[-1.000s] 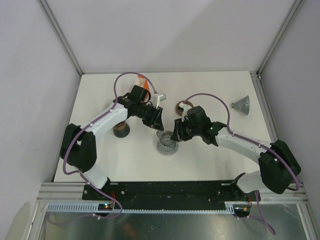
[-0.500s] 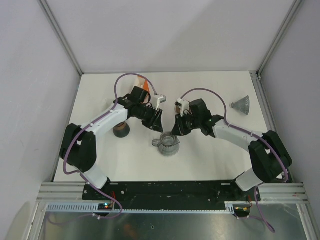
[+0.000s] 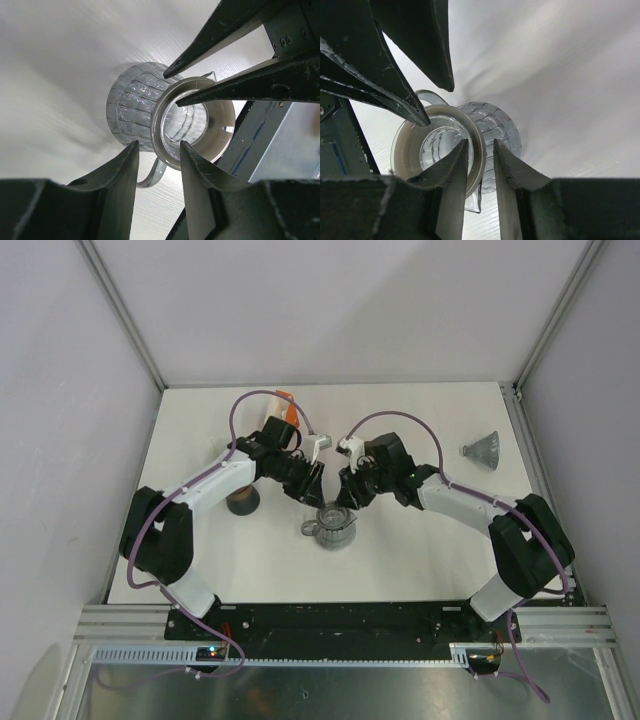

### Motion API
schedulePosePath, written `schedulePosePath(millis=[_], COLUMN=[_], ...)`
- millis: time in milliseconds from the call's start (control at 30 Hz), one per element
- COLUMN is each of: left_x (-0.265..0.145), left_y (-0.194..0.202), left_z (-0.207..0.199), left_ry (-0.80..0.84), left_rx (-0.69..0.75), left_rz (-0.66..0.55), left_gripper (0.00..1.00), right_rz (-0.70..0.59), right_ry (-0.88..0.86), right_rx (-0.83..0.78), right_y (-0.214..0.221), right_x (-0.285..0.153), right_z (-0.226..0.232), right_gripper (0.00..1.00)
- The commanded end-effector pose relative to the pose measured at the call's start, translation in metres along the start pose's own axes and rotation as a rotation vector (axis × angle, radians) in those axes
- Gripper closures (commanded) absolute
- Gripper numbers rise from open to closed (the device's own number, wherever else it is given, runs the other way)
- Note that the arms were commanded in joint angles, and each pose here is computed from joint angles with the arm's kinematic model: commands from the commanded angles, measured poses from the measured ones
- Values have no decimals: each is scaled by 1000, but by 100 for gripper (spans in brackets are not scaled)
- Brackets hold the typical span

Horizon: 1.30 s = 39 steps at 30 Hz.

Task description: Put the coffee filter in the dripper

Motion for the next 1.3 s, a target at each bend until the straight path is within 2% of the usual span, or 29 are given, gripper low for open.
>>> schedulePosePath(millis=[0,267,333,367,467,567,667,1067,1267], left_x=[-5,-4,-4,-5,-7,-7,-6,0,4], left_y=[-8,-9,-9,-9,-11,-13,-13,1,0], left_z=[-5,-8,-10,-11,-14,-15,-13,-15,-19], left_ry=[14,27,25,24,19,4,-16,-30,-17], left_rx=[38,35,33,33,36,49,58,67,79], left_rz=[-30,-28,-29,-33,-51,-70,-76,-55,-51], left_gripper=[57,57,57,57,58,58,59,60,60], right_rz=[-133,-243,-258,-260,-214,-149,-135,-97,-88], right_ry=[27,85,113,124,195,267,312,323,291], right_rx=[-121,-175,-151,-131,-23,120,198,319,333], right_y=[-46,-81,-84,-84,-68,-43,-27,6,11], right_x=[-13,-46,-55,-59,-63,-62,-58,-32,-19], right_z=[-1,13,18,22,24,22,23,23,23], right_gripper=[66,46,48,52,57,54,51,49,56])
Point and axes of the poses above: each gripper's point midway between its finger pads, its own x axis out along the fingers, its own z axis along the line the jaws close on, y = z × x, the point moved 1 cm from there along -x, back along the fingers, and after that the axes turned 4 degrees about x, right-handed, at the moved point
